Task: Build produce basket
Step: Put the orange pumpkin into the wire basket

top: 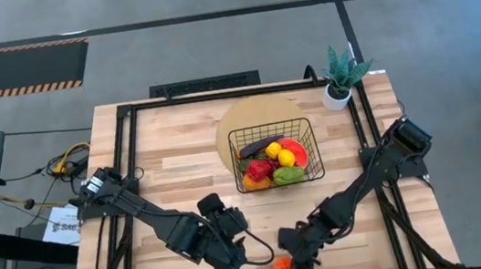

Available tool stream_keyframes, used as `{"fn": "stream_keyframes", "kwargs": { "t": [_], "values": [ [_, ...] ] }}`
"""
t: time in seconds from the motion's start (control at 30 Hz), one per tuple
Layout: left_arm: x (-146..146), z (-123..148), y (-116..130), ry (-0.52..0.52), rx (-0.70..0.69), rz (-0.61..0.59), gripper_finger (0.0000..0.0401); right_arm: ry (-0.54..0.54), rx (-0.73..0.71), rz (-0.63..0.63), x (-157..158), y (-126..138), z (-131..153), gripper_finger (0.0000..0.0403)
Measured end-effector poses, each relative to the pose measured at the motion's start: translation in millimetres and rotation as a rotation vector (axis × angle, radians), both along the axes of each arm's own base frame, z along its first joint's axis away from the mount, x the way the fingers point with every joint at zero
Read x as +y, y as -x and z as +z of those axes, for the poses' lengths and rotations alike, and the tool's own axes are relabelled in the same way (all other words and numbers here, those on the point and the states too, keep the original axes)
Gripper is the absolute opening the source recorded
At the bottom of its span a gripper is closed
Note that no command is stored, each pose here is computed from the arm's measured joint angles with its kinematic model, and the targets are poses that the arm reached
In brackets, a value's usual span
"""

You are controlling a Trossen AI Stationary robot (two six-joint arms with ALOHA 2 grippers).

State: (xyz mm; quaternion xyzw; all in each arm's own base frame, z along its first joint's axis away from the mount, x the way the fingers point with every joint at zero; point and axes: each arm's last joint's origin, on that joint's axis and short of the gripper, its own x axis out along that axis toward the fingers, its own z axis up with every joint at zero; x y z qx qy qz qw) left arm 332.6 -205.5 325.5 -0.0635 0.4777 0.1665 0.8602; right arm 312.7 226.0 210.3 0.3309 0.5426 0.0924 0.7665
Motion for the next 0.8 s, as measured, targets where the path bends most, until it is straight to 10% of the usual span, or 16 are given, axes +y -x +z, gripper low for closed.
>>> {"fn": "stream_keyframes", "kwargs": {
  "t": [0.33,0.8],
  "values": [
    [1,-1,3,-0.029,0.035,-0.013,0.0314,0.311,0.018,-0.023,-17,17,75,0.0013],
    [0,-1,5,-0.026,0.036,0.002,0.0264,0.548,-0.063,-0.295,-44,99,174,0.0007]
  ]
}}
